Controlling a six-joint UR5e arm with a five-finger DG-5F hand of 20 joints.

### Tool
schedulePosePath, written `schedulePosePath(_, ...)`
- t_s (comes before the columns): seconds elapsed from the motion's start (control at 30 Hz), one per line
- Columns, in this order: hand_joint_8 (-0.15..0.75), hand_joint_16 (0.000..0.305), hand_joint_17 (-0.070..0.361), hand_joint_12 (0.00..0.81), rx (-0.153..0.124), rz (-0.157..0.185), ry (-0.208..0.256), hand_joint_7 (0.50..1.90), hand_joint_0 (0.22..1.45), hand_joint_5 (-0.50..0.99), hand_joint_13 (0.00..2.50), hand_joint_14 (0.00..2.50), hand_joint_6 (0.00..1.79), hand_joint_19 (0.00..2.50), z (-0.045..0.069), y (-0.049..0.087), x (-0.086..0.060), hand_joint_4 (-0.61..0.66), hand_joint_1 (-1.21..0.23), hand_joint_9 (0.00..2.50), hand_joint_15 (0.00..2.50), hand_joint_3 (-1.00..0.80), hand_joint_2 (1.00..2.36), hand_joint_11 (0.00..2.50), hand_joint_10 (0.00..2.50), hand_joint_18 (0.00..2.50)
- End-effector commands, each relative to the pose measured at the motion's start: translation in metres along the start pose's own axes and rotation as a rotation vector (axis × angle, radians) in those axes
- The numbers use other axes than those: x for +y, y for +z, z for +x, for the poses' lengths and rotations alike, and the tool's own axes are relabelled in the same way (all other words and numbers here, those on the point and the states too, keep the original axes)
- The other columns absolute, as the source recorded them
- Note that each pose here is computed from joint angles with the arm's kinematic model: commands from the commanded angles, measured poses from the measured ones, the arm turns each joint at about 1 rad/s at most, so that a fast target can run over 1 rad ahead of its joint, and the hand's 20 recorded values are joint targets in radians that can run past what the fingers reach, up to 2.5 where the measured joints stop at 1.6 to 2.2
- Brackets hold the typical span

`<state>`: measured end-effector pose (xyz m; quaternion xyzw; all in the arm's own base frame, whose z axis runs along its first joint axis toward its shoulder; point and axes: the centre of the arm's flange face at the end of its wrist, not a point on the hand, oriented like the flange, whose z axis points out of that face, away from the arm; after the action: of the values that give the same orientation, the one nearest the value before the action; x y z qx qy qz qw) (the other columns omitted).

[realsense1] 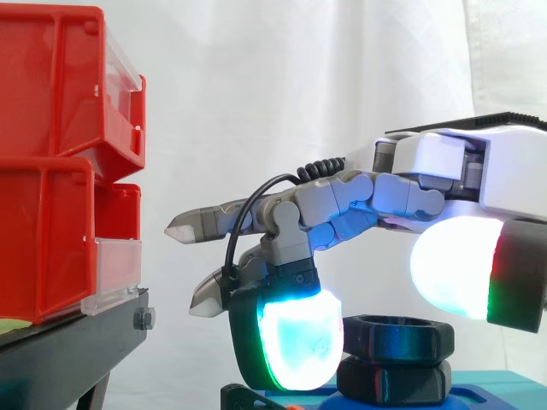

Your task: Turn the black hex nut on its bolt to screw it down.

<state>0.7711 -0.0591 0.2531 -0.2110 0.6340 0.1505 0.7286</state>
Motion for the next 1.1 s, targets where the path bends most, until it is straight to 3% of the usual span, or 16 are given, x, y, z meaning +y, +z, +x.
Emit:
schedulePosePath(0.0, 0.306, 0.046, 0.104, 0.347, 0.006, 0.000, 0.007, 1.43, 0.51, -0.07, 0.28, 0.00, 0.56, 0.22, 0.000, 0.000, 0.001, 0.24, -0.12, 0.60, 0.01, -0.50, 1.00, 0.17, 0.01, 0.15)
schedulePosePath(0.83, 0.306, 0.046, 0.103, 0.344, 0.003, -0.006, 0.023, 1.34, 0.51, -0.08, 0.29, 0.00, 0.62, 0.22, 0.001, -0.015, -0.017, 0.22, -0.12, 0.61, 0.01, -0.50, 1.00, 0.18, 0.01, 0.15)
schedulePosePath(1.07, 0.306, 0.046, 0.103, 0.344, -0.014, -0.012, 0.009, 1.35, 0.51, -0.08, 0.29, 0.00, 0.63, 0.22, -0.001, -0.023, -0.029, 0.22, -0.12, 0.61, 0.01, -0.50, 1.00, 0.18, 0.01, 0.14)
